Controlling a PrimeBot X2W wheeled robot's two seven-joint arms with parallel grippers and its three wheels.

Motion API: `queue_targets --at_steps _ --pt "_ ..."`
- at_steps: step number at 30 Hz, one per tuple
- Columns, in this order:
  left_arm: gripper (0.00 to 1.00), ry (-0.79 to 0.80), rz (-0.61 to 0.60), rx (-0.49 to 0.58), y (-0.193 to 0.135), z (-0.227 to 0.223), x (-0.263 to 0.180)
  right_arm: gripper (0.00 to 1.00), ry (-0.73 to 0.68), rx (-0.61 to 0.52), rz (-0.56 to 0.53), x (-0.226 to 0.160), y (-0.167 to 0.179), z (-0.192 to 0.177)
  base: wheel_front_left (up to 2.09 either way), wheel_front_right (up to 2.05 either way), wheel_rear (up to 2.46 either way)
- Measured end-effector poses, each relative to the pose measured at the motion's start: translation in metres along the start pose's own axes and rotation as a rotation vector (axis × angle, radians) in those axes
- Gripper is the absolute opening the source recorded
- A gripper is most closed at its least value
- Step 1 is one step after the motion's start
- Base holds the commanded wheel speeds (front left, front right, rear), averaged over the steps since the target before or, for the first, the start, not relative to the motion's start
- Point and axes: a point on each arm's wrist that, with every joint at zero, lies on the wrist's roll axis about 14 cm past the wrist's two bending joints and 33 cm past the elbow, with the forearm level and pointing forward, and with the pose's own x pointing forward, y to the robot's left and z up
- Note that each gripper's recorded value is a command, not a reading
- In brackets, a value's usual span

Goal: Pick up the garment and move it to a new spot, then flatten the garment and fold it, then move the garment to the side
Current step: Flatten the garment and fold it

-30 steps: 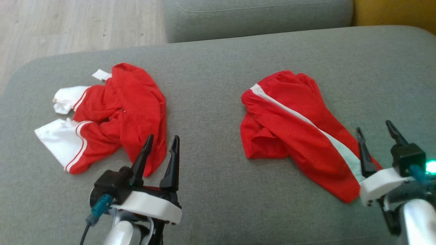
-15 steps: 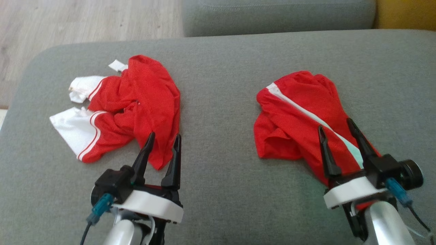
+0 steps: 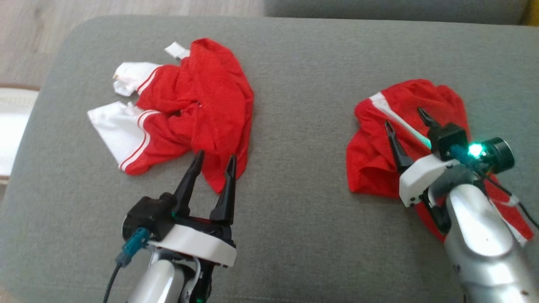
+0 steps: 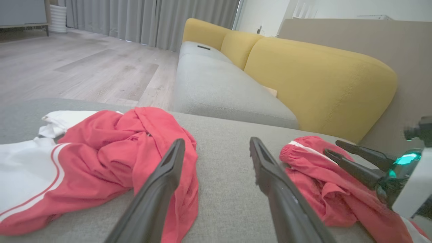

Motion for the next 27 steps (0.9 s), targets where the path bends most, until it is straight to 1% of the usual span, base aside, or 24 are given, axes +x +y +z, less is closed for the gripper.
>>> queue_targets --at_steps 1,3,6,8,9,10,12,15,17,20,23,24,27 --pt "1.00 0.005 0.004 -0.002 0.001 -0.001 -0.001 1.00 0.017 0.009 0.011 0.005 0.002 -0.004 0.00 0.00 0.00" --pt "1.00 0.010 0.017 -0.005 0.005 -0.003 -0.002 1.00 0.060 -0.013 0.034 0.013 0.005 -0.013 0.00 0.00 0.00" --pt "1.00 0.008 0.037 0.002 0.011 -0.002 -0.001 1.00 0.104 -0.035 0.031 0.022 -0.002 -0.023 0.00 0.00 0.00" --pt "1.00 0.008 0.047 0.005 0.014 -0.002 -0.001 1.00 0.142 -0.027 0.035 0.025 -0.002 -0.032 0.00 0.00 0.00" --pt "1.00 0.009 0.049 0.005 0.014 -0.002 -0.002 0.95 0.162 -0.012 0.040 0.026 0.001 -0.037 0.00 0.00 0.00" --pt "1.00 0.010 0.050 0.005 0.015 -0.002 -0.002 0.00 0.170 -0.005 0.046 0.026 0.004 -0.040 0.00 0.00 0.00" --pt "1.00 0.010 0.049 0.005 0.014 -0.002 -0.001 0.00 0.158 0.014 0.043 0.026 0.004 -0.040 0.00 0.00 0.00" --pt "1.00 0.008 0.044 0.004 0.013 -0.002 0.000 0.00 0.095 0.045 -0.011 0.028 -0.015 -0.026 0.00 0.00 0.00" --pt "1.00 0.008 0.044 0.004 0.012 -0.002 0.001 0.00 0.028 0.056 -0.071 0.030 -0.041 -0.007 0.00 0.00 0.00" --pt "1.00 0.006 0.037 0.002 0.010 -0.002 0.003 0.00 -0.086 0.057 -0.188 0.027 -0.096 0.030 0.00 0.00 0.00" --pt "1.00 0.003 0.029 -0.001 0.008 -0.001 0.006 0.00 -0.181 0.014 -0.293 0.013 -0.148 0.066 0.00 0.00 0.00" --pt "1.00 0.003 0.029 -0.001 0.008 -0.001 0.006 0.00 -0.181 0.014 -0.293 0.013 -0.148 0.066 0.00 0.00 0.00" --pt "1.00 -0.003 0.013 -0.003 0.003 0.000 0.007 0.00 -0.251 -0.028 -0.372 -0.006 -0.184 0.097 0.00 0.00 0.00"
